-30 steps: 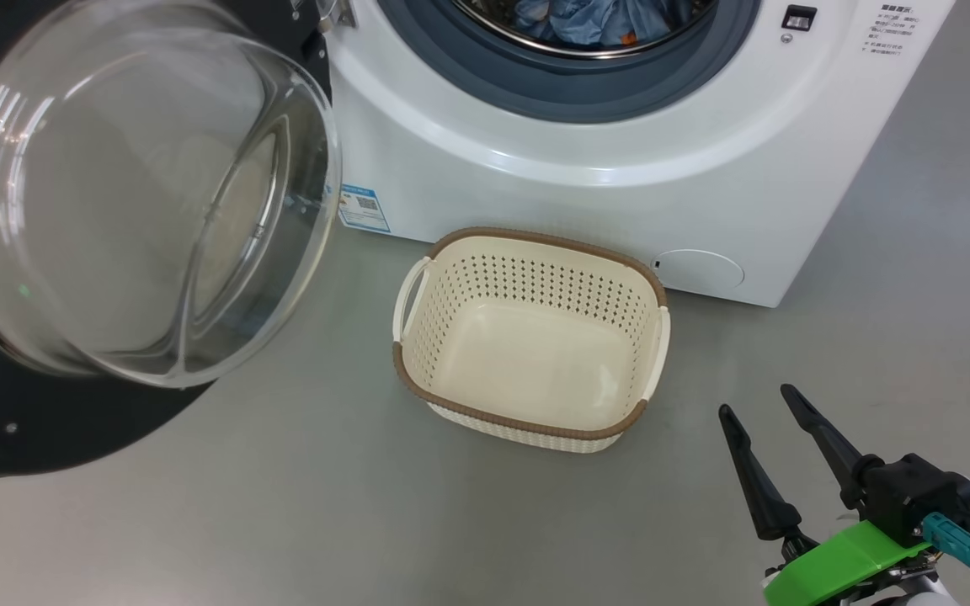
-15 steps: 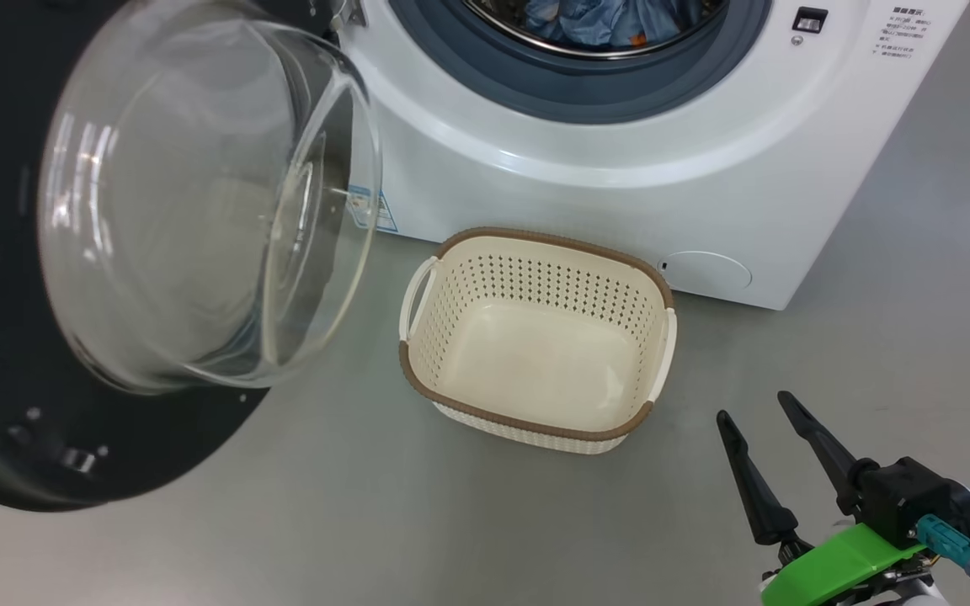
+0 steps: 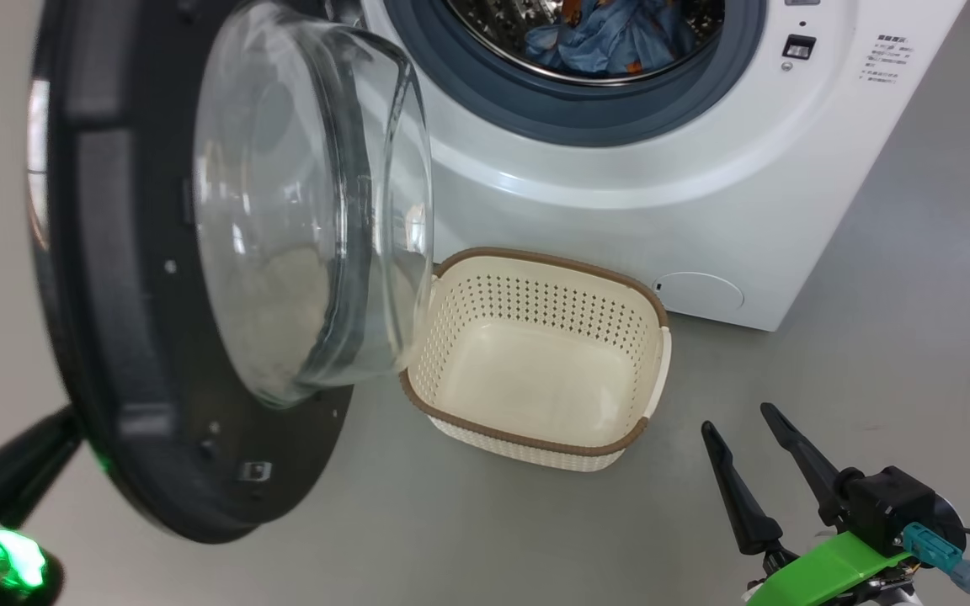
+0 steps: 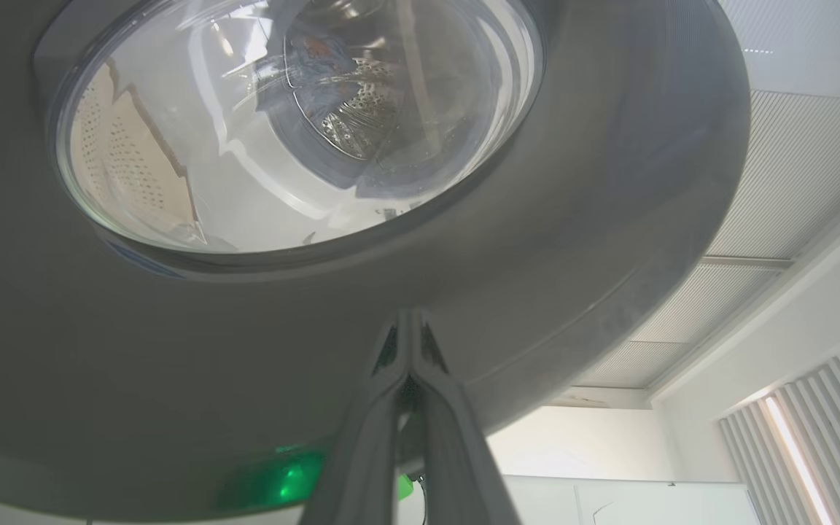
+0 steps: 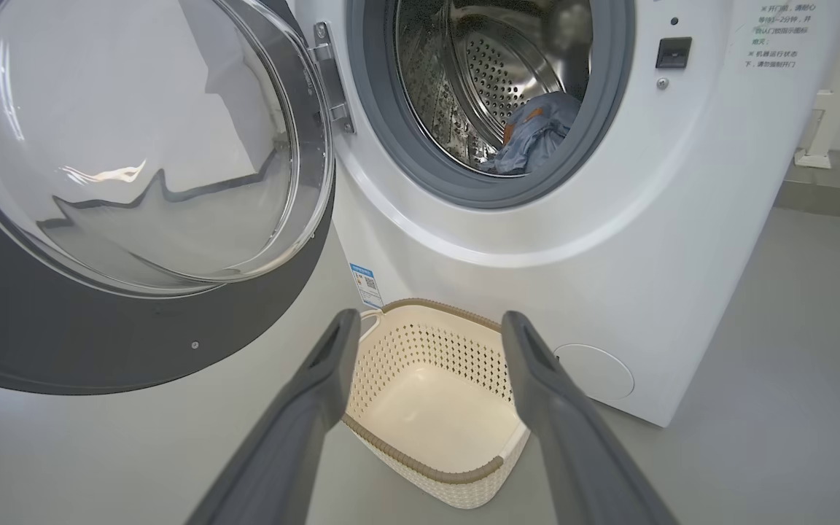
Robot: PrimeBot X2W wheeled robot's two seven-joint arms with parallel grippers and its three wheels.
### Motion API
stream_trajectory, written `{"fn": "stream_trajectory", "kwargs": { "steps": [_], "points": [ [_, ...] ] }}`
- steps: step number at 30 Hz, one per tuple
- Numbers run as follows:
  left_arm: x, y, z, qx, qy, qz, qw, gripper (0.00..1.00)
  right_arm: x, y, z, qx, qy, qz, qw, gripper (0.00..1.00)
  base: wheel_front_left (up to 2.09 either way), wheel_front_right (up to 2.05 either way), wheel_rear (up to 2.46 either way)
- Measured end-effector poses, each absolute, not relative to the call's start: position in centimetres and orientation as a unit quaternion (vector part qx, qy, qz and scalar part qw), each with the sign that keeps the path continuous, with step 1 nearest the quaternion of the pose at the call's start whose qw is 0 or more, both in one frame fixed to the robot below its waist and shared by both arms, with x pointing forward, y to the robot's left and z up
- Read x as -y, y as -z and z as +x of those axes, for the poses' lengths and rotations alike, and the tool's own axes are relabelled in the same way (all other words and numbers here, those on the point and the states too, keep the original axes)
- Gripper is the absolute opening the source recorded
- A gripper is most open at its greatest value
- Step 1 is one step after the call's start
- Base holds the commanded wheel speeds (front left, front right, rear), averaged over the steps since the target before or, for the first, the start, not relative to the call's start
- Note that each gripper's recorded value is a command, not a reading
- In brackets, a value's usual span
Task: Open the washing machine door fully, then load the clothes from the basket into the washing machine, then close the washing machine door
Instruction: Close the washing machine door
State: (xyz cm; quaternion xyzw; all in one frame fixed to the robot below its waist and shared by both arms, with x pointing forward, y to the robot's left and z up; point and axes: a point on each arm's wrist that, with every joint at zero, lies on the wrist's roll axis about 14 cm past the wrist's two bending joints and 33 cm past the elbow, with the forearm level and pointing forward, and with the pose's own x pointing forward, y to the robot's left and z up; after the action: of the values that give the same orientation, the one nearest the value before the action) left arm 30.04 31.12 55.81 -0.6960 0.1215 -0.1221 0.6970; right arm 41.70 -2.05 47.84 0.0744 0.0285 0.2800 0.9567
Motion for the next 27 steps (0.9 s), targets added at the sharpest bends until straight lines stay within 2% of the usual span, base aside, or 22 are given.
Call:
{"fn": "stream_trajectory", "kwargs": {
  "steps": [11,17,27],
  "points": [
    [-22.7,-56.8,32.3,-0.138,0.23,-0.706,0.655,0.0,3.7,-48.0,41.2,-0.025,-0.254,0.087,0.963,1.0,0.0,0.0,0.0],
    [-20.4,-56.1,34.1,-0.146,0.241,-0.699,0.657,0.0,5.1,-47.7,41.0,-0.028,-0.233,0.089,0.968,1.0,0.0,0.0,0.0],
    [-14.5,-55.5,38.5,-0.183,0.297,-0.704,0.619,0.0,9.5,-47.1,40.6,-0.029,-0.167,0.09,0.981,1.0,0.0,0.0,0.0]
  ]
}}
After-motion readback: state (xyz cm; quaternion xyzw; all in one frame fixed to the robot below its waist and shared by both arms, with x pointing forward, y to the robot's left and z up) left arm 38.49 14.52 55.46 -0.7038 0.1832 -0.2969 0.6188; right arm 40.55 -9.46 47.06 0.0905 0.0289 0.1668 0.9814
